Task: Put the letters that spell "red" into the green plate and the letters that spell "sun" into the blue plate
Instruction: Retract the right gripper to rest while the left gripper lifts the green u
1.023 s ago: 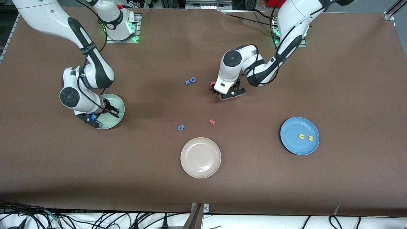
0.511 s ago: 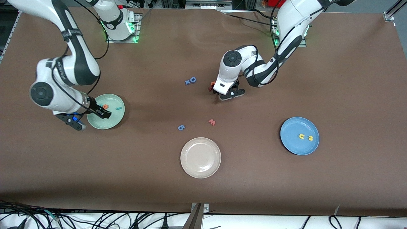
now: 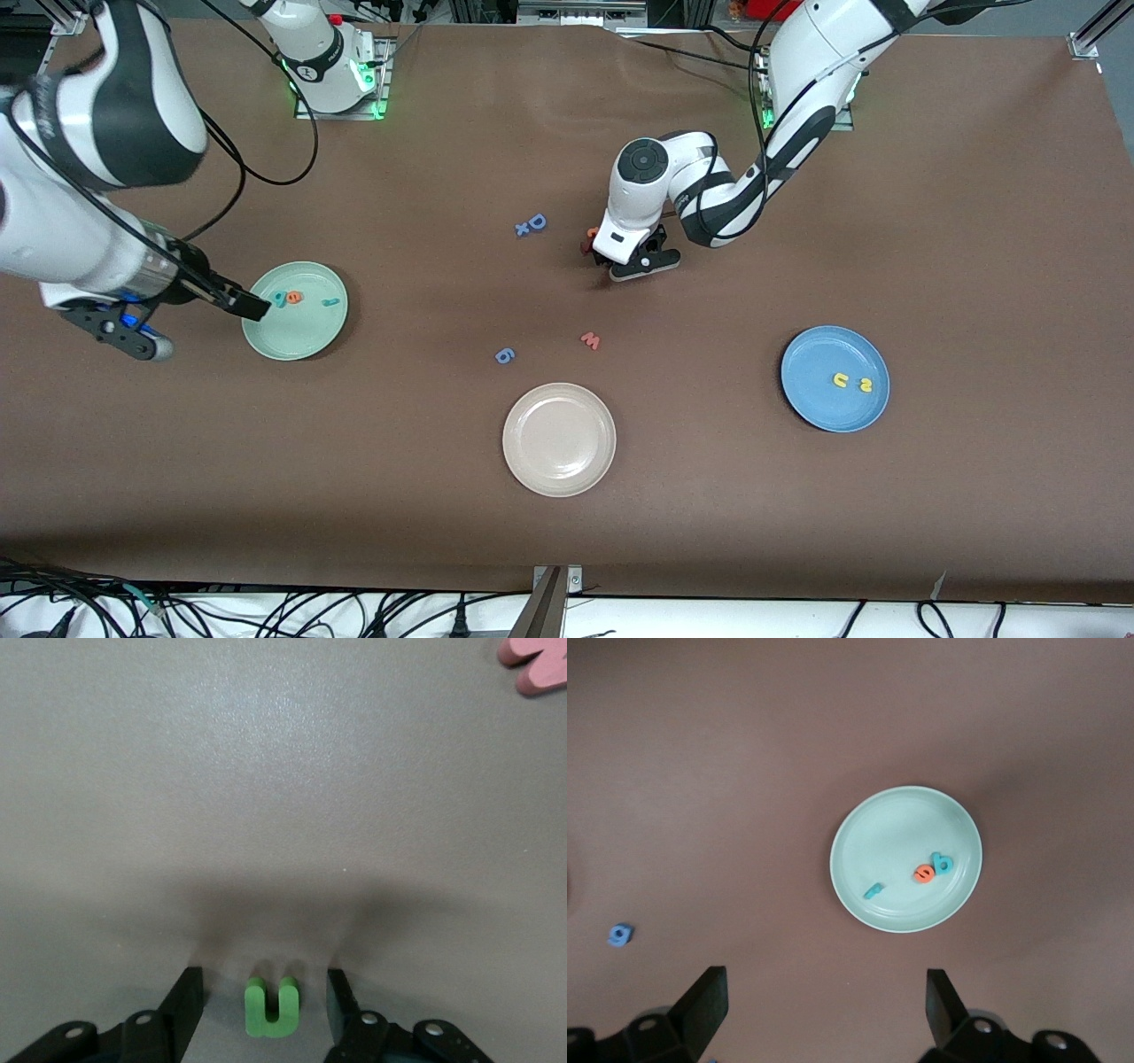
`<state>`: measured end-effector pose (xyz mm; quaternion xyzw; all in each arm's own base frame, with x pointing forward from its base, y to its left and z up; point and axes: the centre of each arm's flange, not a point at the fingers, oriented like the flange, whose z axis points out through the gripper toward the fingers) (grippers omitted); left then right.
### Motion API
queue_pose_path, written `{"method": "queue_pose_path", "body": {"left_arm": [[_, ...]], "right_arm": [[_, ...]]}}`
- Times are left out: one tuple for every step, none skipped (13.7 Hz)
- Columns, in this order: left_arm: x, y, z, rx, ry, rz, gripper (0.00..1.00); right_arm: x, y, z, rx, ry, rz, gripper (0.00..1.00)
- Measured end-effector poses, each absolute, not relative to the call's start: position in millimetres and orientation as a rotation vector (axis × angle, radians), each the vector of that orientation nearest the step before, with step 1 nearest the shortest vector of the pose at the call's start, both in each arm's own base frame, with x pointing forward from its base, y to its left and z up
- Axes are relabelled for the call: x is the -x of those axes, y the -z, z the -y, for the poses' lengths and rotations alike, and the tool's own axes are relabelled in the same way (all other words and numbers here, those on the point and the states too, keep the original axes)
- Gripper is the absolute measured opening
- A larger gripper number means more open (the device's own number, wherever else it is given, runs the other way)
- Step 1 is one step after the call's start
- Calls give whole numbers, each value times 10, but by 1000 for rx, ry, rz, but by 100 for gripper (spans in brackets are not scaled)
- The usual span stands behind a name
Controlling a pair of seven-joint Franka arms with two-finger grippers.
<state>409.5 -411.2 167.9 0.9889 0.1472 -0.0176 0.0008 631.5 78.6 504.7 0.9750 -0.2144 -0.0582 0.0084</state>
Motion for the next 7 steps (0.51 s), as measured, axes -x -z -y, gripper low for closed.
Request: {"method": "queue_pose_path", "body": {"left_arm": [[-4094,-1679,4113,-3105,55,-462,65],[-4093,-1680,4116,-3105,55,-465,65],[-4090,-1681,4120,-3104,55,-469,65],[-4084,-1682,4127,-3104,55,-470,65],[-4074,-1683,4138,-3104,55,-470,65],[-4064,-1684,4151,-3103,54,-470,65],[-4054,-1685,4161,-3103,54,-472,64]], "right_arm": [[-6318,-5206,-774,-3071,147,606,99],[-6306,-5350,-756,-3093,111,526,99],[-6276,-5497,-720,-3109,73,446,99],[-6221,-5646,-669,-3113,44,389,99],[-6148,-5789,-623,-3107,27,363,99],[-6074,-5924,-579,-3097,10,356,99],[-6014,-6040,-540,-3089,-11,352,99]]}}
